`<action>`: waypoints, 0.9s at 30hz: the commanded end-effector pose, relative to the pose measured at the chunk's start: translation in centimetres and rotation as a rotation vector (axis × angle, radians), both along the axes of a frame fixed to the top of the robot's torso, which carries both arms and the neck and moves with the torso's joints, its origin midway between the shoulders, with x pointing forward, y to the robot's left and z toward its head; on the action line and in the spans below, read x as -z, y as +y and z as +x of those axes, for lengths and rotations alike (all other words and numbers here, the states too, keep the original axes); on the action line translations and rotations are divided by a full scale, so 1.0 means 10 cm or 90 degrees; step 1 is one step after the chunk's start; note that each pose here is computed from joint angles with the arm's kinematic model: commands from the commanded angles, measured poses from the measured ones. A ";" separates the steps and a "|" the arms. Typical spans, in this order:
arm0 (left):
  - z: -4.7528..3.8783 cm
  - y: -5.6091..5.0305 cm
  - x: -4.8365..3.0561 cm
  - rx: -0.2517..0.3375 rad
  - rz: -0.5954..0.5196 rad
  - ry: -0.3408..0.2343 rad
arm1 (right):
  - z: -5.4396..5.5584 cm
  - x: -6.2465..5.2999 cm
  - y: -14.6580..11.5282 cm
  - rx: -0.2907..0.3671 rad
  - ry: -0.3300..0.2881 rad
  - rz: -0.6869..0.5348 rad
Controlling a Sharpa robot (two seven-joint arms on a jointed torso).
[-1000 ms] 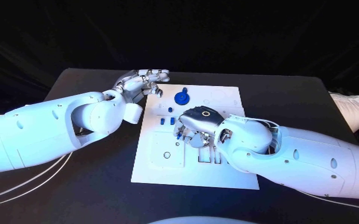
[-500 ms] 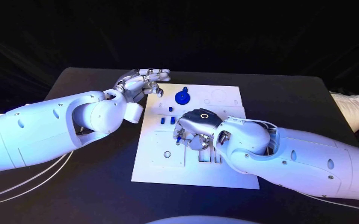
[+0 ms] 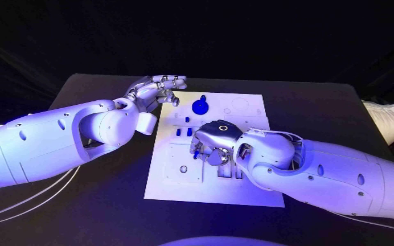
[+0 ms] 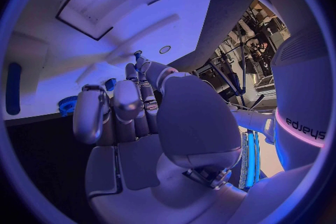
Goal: Assemble the parts on the task board
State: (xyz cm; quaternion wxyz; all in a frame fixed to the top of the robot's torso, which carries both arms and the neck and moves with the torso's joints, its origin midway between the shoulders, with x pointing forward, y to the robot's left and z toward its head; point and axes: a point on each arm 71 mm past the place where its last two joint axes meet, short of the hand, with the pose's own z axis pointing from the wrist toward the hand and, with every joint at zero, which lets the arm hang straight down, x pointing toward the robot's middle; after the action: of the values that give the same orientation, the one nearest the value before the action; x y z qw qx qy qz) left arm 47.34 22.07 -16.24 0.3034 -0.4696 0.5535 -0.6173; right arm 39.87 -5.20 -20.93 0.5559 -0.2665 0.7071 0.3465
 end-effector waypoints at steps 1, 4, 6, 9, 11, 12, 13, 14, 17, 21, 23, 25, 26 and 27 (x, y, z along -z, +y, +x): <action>-0.007 -0.02 -0.010 0.011 -0.004 -0.005 | -0.01 0.03 0.01 -0.009 0.007 -0.022; -0.005 -0.02 -0.009 0.010 -0.004 -0.005 | -0.01 0.03 0.01 -0.010 0.008 -0.023; -0.003 -0.01 -0.008 0.010 -0.004 -0.005 | -0.02 0.03 0.02 -0.011 0.008 -0.023; -0.003 -0.01 -0.008 0.010 -0.004 -0.005 | -0.02 0.03 0.03 -0.012 0.008 -0.023; -0.003 -0.02 -0.008 0.010 -0.004 -0.005 | -0.02 0.03 0.04 -0.012 0.007 -0.024; -0.003 -0.02 -0.008 0.011 -0.004 -0.005 | -0.02 0.04 0.04 -0.011 0.006 -0.024; -0.003 -0.02 -0.008 0.011 -0.004 -0.005 | -0.01 0.04 0.05 -0.010 0.005 -0.025; -0.004 -0.02 -0.008 0.011 -0.004 -0.005 | -0.01 0.04 0.06 -0.009 0.004 -0.027; -0.005 -0.02 -0.009 0.012 -0.004 -0.005 | 0.00 0.06 0.06 -0.005 0.004 -0.031; -0.008 -0.02 -0.009 0.013 -0.004 -0.004 | 0.02 0.08 0.05 0.002 0.003 -0.037; -0.009 -0.02 -0.009 0.013 -0.004 -0.004 | 0.03 0.09 0.04 0.005 0.004 -0.041; -0.009 -0.02 -0.009 0.013 -0.004 -0.004 | 0.04 0.09 0.04 0.007 0.004 -0.041; -0.009 -0.02 -0.009 0.012 -0.004 -0.004 | 0.04 0.09 0.03 0.008 0.004 -0.040; -0.009 -0.02 -0.009 0.012 -0.004 -0.004 | 0.04 0.09 0.03 0.009 0.003 -0.039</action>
State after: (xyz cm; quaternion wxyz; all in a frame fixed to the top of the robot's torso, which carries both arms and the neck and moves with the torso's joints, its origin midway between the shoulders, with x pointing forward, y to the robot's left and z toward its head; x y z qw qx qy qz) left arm 47.33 22.10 -16.26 0.3032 -0.4700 0.5541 -0.6166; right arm 40.10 -4.61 -21.50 0.5477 -0.2746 0.7146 0.3377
